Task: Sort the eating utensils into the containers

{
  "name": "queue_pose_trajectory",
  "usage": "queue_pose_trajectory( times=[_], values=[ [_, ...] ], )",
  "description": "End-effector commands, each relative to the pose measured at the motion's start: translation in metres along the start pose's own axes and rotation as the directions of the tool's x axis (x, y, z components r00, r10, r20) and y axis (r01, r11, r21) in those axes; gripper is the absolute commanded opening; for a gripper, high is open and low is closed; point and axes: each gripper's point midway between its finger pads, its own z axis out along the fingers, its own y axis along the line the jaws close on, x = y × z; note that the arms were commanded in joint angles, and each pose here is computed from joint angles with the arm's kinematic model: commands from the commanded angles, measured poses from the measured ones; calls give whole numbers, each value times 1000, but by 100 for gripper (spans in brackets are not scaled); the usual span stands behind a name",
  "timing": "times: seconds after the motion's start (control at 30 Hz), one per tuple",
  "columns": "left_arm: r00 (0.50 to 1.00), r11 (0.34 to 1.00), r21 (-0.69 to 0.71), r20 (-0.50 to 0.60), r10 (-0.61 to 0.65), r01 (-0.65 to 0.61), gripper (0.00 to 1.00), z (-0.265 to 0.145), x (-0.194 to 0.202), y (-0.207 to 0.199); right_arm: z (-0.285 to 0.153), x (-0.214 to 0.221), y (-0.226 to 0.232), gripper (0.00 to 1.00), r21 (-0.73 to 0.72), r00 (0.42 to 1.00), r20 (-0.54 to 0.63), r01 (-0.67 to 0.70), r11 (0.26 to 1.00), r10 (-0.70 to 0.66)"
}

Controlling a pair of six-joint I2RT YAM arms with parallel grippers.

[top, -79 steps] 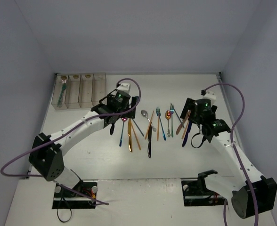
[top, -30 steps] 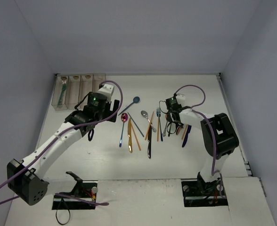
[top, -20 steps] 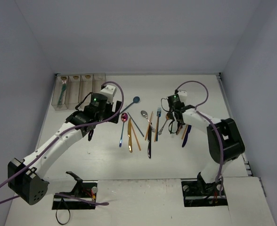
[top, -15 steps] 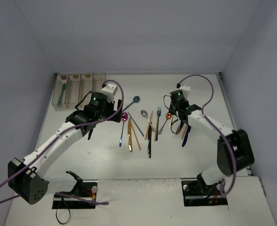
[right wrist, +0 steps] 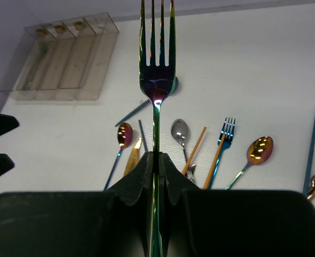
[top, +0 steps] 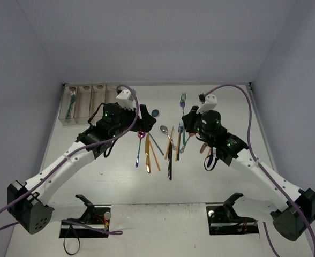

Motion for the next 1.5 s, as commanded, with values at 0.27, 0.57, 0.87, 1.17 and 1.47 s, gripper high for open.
queue_pose_trajectory(
  times=[0.27, 0.57, 0.87, 1.17, 1.47],
  values=[
    [995, 981, 195, 97, -3, -16, 76, 11, -14, -84, -4, -41, 31, 0, -129, 947, 157, -262, 957, 280],
    [999, 971, 237, 29, 22, -28, 63, 27, 7, -98, -4, -39, 39, 0, -161, 938, 147, -292, 943, 315],
    [999, 963, 268, -28, 28, -19, 58, 40, 23, -108, 0, -32, 45, 0, -181, 938, 122, -300, 937, 324],
    [999, 961, 275, -39, 38, -26, 39, 45, 28, -113, 3, -26, 48, 0, -189, 937, 109, -307, 932, 331],
    [998, 970, 242, -45, 40, -28, 3, 46, 32, -105, 5, -24, 49, 0, -190, 938, 108, -307, 933, 330]
  ],
)
